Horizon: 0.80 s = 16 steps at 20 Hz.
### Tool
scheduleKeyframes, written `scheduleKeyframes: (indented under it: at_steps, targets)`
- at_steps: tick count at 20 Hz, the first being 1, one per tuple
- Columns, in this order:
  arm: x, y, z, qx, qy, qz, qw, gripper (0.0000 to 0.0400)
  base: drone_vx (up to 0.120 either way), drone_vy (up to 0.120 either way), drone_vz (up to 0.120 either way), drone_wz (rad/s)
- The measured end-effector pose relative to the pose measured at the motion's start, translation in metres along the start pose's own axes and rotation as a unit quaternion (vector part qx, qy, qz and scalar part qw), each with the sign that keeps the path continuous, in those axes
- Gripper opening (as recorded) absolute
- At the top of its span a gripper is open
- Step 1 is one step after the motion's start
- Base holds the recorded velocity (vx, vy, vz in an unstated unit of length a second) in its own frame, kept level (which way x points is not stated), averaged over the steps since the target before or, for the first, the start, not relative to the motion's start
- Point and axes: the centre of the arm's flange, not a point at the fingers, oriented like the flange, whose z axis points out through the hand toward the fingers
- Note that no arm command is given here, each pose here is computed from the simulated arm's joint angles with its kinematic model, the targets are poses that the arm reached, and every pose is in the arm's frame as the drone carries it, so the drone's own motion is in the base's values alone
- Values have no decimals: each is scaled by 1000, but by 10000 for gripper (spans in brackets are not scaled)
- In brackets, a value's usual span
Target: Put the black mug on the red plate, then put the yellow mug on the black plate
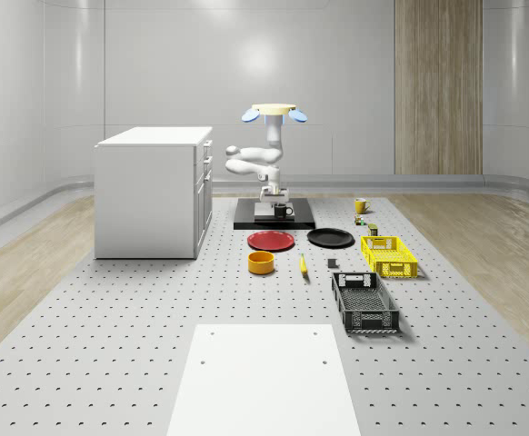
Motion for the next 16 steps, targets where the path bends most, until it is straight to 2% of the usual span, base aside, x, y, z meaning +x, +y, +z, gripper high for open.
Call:
scheduleKeyframes:
  at_steps: [6, 16]
  targets:
    - [18, -18, 6, 0, 0, 0, 1000, 110, 0, 0, 0, 0]
    - [56, -56, 9, 0, 0, 0, 1000, 110, 0, 0, 0, 0]
